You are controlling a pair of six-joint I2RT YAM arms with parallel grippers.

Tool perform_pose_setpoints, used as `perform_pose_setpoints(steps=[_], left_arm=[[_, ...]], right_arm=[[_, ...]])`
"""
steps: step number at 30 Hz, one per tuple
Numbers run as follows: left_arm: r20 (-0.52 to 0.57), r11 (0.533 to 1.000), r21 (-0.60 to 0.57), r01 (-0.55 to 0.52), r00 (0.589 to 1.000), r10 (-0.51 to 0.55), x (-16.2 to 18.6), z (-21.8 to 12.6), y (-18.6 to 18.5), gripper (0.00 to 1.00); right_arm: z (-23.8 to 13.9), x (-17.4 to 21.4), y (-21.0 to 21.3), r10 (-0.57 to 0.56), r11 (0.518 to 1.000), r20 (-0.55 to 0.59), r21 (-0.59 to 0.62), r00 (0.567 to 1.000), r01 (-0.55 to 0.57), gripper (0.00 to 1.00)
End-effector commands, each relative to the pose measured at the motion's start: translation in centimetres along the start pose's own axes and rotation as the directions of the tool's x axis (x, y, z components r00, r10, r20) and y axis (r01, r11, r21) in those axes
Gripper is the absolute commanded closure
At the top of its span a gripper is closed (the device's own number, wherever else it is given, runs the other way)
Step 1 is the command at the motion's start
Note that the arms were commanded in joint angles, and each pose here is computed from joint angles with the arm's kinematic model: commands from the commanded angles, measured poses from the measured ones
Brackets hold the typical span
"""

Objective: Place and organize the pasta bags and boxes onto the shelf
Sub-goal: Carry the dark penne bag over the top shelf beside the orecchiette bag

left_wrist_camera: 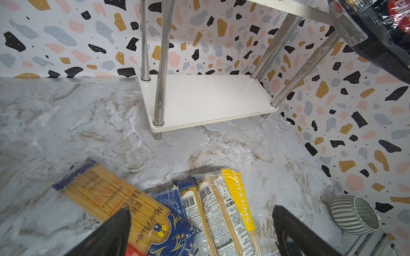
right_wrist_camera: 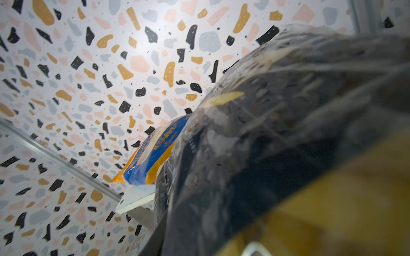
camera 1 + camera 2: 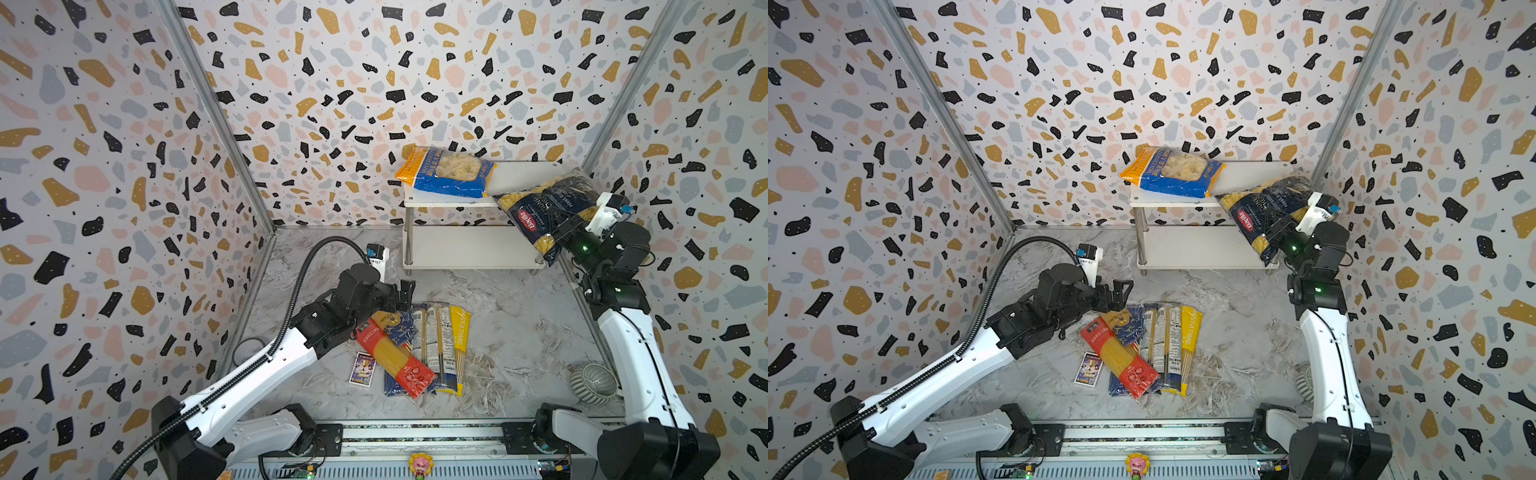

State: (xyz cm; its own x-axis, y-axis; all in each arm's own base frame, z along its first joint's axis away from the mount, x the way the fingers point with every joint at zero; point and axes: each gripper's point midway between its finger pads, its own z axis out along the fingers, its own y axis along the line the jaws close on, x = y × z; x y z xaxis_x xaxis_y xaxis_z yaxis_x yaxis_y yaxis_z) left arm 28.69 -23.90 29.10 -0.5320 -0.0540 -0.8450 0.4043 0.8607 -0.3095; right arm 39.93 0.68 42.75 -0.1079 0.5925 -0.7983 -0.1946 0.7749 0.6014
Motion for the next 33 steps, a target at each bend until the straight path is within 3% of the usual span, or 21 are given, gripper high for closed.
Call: perform_pose_setpoints(steps=[1, 8, 14, 20, 33], left_arm=[[0.032, 1.000, -0.004, -0.013, 0.999, 0.013, -0.4, -0.7, 0.2, 0.00], [0.028, 1.000, -0.022, -0.022, 0.999, 0.022, 0.1, -0.4, 0.6, 0.00], [0.016, 0.999, -0.028, -0.027, 0.999, 0.028, 0.3, 0.4, 0.6, 0.01], [0.018, 0.999, -0.023, -0.024, 1.000, 0.024, 0.4, 0.5, 0.5, 0.01], [0.029, 0.999, -0.039, -0.034, 0.999, 0.035, 0.6, -0.1, 1.1, 0.01]], right_arm=[[-7.0, -13.6, 12.3, -0.142, 0.922, 0.535, -0.234, 0.833, 0.307, 0.79], [-6.4, -15.2, 13.6, -0.165, 0.905, 0.602, -0.223, 0.781, 0.363, 0.79], [-1.8, -15.2, 14.8, -0.205, 0.901, 0.630, -0.177, 0.749, 0.396, 0.77], [3.0, -13.9, 15.1, -0.274, 0.901, 0.613, -0.105, 0.741, 0.420, 0.77], [6.5, -14.0, 13.4, -0.319, 0.917, 0.570, -0.017, 0.757, 0.399, 0.74]])
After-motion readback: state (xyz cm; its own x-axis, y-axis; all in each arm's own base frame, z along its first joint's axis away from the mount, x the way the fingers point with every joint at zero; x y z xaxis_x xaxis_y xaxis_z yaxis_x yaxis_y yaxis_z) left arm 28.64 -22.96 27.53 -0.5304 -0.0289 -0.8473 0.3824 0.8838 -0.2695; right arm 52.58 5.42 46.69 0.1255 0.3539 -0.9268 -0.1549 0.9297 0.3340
